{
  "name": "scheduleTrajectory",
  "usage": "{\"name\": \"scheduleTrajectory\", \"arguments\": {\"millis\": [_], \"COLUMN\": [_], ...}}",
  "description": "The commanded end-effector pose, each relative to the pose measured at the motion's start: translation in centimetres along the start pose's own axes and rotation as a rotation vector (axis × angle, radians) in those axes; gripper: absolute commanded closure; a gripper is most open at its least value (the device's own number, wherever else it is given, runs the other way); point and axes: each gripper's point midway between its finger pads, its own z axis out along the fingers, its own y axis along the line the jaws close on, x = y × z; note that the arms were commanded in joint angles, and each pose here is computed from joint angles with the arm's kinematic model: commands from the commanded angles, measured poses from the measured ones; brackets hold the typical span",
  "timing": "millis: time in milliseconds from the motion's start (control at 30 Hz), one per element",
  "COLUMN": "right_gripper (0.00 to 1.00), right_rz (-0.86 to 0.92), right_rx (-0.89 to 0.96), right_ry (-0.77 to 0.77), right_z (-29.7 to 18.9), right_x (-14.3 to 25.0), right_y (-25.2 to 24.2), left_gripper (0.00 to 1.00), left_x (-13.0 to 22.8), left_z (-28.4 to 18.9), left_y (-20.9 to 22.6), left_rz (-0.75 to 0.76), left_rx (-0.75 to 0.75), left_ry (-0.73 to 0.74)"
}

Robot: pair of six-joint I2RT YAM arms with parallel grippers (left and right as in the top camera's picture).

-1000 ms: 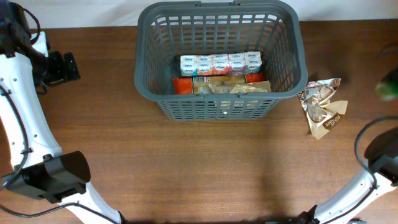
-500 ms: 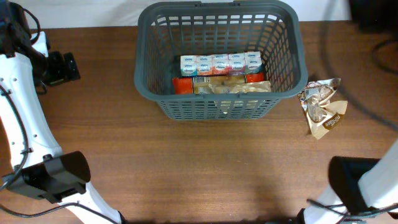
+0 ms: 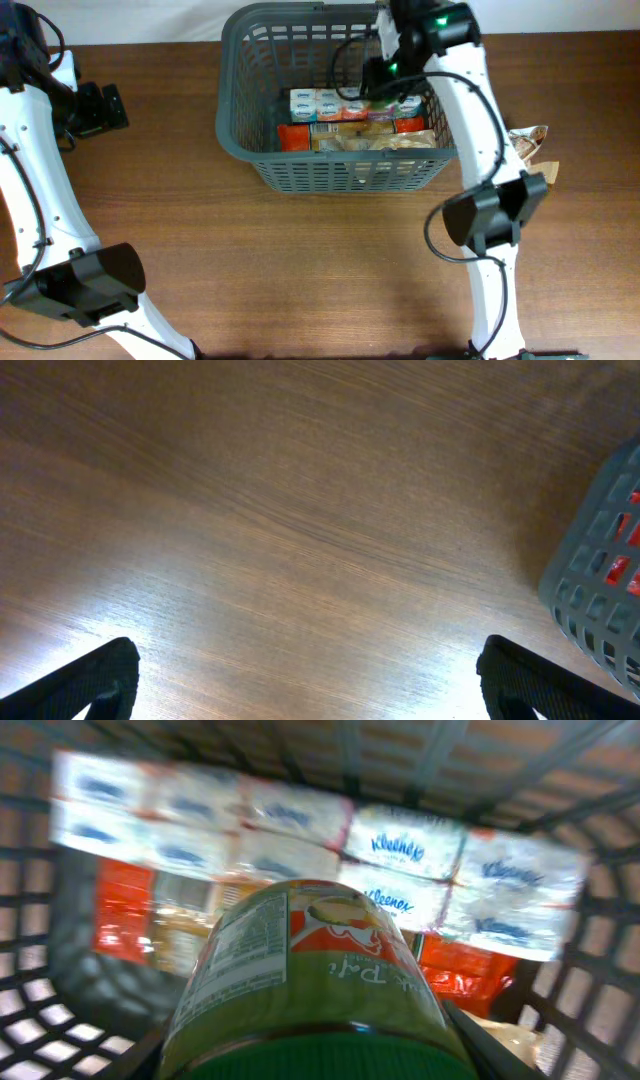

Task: Pack container
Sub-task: 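Place the green jar into the basket and release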

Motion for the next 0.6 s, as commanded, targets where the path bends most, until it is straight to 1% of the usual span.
{"name": "scheduleTrajectory", "arguments": {"millis": [0, 33, 67, 133, 200, 367, 433, 467, 533, 567], "right_gripper": [0.77, 0.63, 0.35, 0.00, 0.01, 0.01, 0.01, 0.01, 0.01, 0.01], "right_rz": [-0.010, -0.010, -0.010, -0.013, -0.018, -0.021, -0.006, 0.023, 0.074, 0.143], "right_rx": [0.008, 0.009, 0.009, 0.008, 0.007, 0.090, 0.154, 0.218, 0.298, 0.371], "right_ry": [-0.030, -0.029, -0.029, -0.047, -0.086, -0.311, -0.430, -0.523, -0.618, -0.705], "right_z": [-1.1, -1.0, -1.0, -1.8, -3.2, -11.8, -16.9, -21.2, -26.1, -31.0], "right_x": [-0.4, -0.4, -0.4, -0.6, -1.2, -3.4, -3.9, -3.7, -2.6, -0.9], "right_y": [-0.1, -0.1, -0.1, 0.0, 0.2, -0.7, -1.8, -3.4, -5.7, -8.6], "left_gripper": [0.01, 0.01, 0.01, 0.01, 0.01, 0.01, 0.01, 0.01, 0.01, 0.01], "left_x": [0.1, 0.1, 0.1, 0.1, 0.1, 0.1, 0.1, 0.1, 0.1, 0.1], "left_z": [-0.1, -0.1, -0.1, -0.1, -0.1, -0.1, -0.1, -0.1, -0.1, -0.1], "left_y": [-0.1, -0.1, -0.1, -0.1, -0.1, -0.1, -0.1, -0.1, -0.1, -0.1], "left_rz": [-0.015, -0.015, -0.015, -0.015, -0.015, -0.015, -0.015, -0.015, -0.015, -0.015], "left_rx": [0.010, 0.010, 0.010, 0.010, 0.010, 0.010, 0.010, 0.010, 0.010, 0.010], "left_ry": [0.000, 0.000, 0.000, 0.000, 0.000, 0.000, 0.000, 0.000, 0.000, 0.000]}}
